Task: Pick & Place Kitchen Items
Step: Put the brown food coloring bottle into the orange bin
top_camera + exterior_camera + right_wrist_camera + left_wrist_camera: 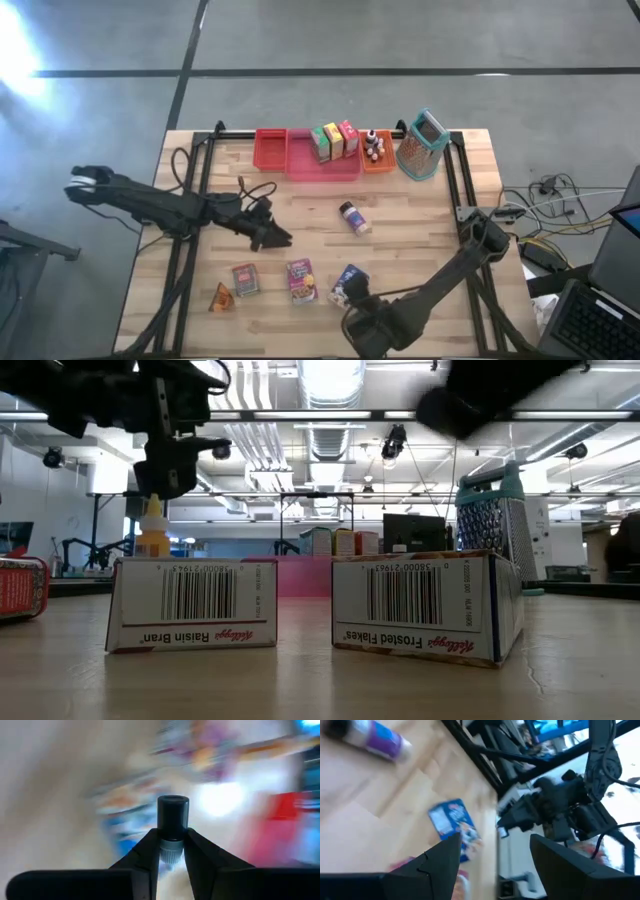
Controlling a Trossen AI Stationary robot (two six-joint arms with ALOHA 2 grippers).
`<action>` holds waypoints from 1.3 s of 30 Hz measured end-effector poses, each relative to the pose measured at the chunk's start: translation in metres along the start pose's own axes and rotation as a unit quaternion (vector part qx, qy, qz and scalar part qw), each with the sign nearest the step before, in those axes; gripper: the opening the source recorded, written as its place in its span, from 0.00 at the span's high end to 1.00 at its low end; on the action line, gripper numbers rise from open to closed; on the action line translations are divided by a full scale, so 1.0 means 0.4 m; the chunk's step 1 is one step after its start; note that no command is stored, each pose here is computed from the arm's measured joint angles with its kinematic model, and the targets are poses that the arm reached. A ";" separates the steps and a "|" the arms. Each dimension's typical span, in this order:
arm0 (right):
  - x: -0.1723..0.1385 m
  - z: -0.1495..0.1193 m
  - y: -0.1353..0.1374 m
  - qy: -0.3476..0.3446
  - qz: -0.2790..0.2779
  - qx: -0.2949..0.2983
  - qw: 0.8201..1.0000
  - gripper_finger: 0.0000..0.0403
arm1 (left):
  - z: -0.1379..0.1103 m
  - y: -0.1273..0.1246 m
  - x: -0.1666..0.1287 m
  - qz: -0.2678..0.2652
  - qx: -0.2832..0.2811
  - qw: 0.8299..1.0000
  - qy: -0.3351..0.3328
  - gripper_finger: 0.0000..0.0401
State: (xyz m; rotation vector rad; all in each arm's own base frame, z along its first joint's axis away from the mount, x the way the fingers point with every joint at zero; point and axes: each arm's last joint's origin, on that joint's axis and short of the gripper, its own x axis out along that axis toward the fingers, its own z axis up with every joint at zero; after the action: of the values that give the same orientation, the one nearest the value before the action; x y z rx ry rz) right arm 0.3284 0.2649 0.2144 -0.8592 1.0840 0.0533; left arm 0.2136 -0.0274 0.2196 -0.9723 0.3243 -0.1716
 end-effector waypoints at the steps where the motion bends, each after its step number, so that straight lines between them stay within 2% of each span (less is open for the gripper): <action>1: -0.010 0.008 -0.012 -0.008 -0.035 -0.008 0.999 0.83 | 0.001 -0.002 0.006 -0.006 -0.008 1.000 0.008 0.39; 6: -0.045 0.033 -0.063 -0.017 -0.190 -0.050 0.980 0.80 | 0.005 -0.016 0.060 -0.025 -0.024 0.998 0.059 0.39; 9: -0.056 0.041 -0.086 -0.012 -0.234 -0.063 0.970 0.82 | 0.009 -0.038 0.108 -0.058 -0.017 0.993 0.101 0.39; 12: -0.062 0.046 -0.104 -0.010 -0.245 -0.061 0.967 0.83 | 0.038 -0.068 0.130 -0.104 -0.004 0.981 0.163 0.39; 14: -0.062 0.047 -0.107 -0.013 -0.246 -0.051 0.968 0.83 | 0.060 -0.080 0.122 -0.090 0.004 0.980 0.178 0.39; 18: -0.053 0.042 -0.099 -0.010 -0.245 -0.048 0.968 0.79 | 0.115 -0.097 0.076 0.004 0.054 0.989 0.138 0.39; 20: -0.045 0.037 -0.092 -0.005 -0.244 -0.055 0.968 0.79 | 0.135 -0.116 0.067 -0.002 0.064 0.992 0.110 0.39; 22: -0.036 0.031 -0.086 0.002 -0.243 -0.064 0.968 0.80 | 0.150 -0.142 0.070 -0.030 0.050 0.994 0.089 0.39; 26: -0.024 0.027 -0.092 0.013 -0.254 -0.079 0.964 0.84 | 0.140 -0.163 0.097 -0.040 0.031 0.993 0.105 0.39; 30: -0.022 0.026 -0.097 0.019 -0.279 -0.079 0.957 0.82 | 0.105 -0.152 0.142 -0.039 0.021 0.987 0.152 0.39; 36: -0.023 0.033 -0.097 0.014 -0.284 -0.085 0.955 0.80 | 0.097 -0.142 0.224 -0.102 0.006 0.978 0.182 0.39; 39: -0.026 0.036 -0.093 0.011 -0.285 -0.091 0.954 0.82 | 0.098 -0.131 0.257 -0.098 -0.006 0.975 0.198 0.39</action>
State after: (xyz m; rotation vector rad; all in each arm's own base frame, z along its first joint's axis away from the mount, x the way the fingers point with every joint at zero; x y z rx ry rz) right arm 0.3501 0.2523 0.2472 -1.3160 0.8245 -0.3453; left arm 0.3239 -0.0553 0.2637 -0.9786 0.5950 -0.5493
